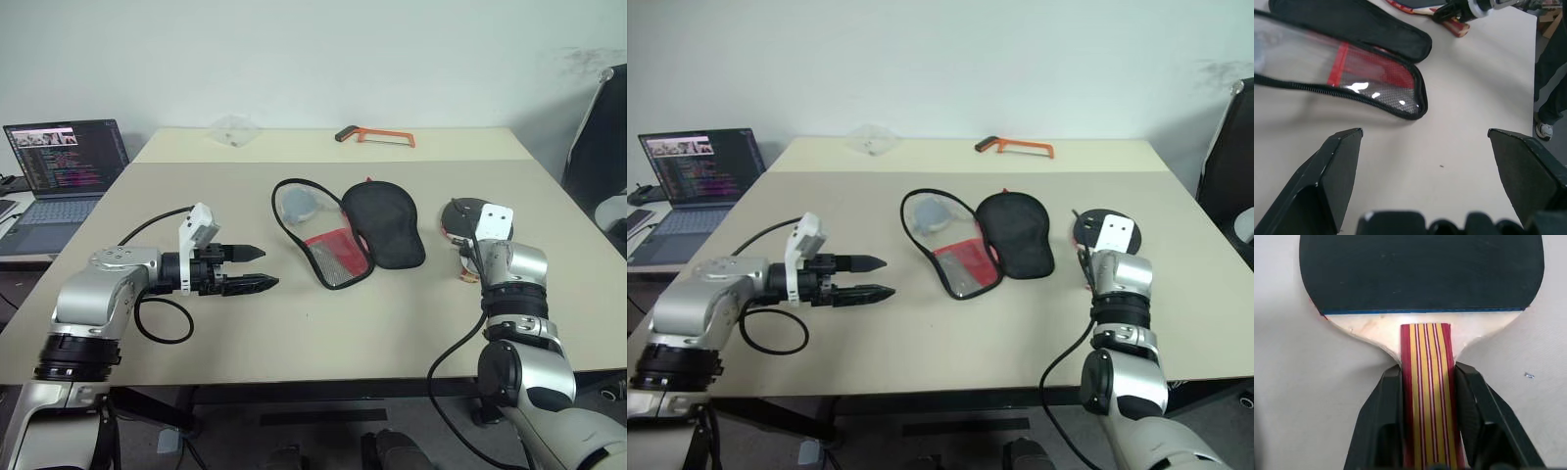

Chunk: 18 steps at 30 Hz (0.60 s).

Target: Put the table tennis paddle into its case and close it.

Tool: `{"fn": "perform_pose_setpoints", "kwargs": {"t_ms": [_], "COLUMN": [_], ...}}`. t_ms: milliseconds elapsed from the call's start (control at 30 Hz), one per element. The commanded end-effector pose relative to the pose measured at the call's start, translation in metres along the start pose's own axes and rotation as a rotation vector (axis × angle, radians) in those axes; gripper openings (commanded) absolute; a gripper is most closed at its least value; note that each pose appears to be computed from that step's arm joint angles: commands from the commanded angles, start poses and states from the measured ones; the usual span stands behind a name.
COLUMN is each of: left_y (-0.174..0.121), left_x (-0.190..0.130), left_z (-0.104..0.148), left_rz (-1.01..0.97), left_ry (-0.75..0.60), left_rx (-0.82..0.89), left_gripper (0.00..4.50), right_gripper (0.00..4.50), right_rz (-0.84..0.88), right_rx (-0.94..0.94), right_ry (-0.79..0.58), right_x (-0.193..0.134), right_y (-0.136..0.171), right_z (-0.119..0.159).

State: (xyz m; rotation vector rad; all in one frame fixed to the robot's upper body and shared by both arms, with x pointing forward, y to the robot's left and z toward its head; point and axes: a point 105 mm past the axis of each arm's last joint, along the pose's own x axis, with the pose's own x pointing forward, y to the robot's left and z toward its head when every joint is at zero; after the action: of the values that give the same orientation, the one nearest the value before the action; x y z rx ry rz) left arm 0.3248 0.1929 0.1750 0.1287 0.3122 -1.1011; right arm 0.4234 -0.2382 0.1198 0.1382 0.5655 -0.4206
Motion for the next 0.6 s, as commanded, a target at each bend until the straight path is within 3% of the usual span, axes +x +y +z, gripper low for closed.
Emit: {"fn": "perform_pose_setpoints", "kwargs": {"t_ms": [33, 100, 233, 400, 600], "left_y": [0.0, 0.0, 0.0, -0.001, -0.003], "left_x": [-0.008, -0.008, -0.007, -0.004, -0.005], "left_z": [0.014, 0.014, 0.015, 0.015, 0.014], "left_rz": [0.019, 0.02, 0.02, 0.014, 0.018], "left_ry": [-0.024, -0.025, -0.026, -0.028, -0.03], "left_rx": [0.05, 0.05, 0.049, 0.048, 0.047], "left_gripper": [4.5, 4.5, 4.5, 4.5, 4.5], "right_gripper": [1.07, 1.07, 1.07, 1.07, 1.07], "right_rz": [0.014, 0.07, 0.318, 0.611, 0.641], "right_rx": [-0.046, -0.069, -0.255, -0.531, -0.568], "right_ry": [-0.216, -0.281, -0.462, -0.482, -0.395], "right_x": [-0.029, -0.041, -0.075, -0.091, -0.074], "right_y": [0.005, 0.019, 0.08, 0.144, 0.155], "right_z": [0.059, 0.076, 0.102, 0.074, 0.053]}}
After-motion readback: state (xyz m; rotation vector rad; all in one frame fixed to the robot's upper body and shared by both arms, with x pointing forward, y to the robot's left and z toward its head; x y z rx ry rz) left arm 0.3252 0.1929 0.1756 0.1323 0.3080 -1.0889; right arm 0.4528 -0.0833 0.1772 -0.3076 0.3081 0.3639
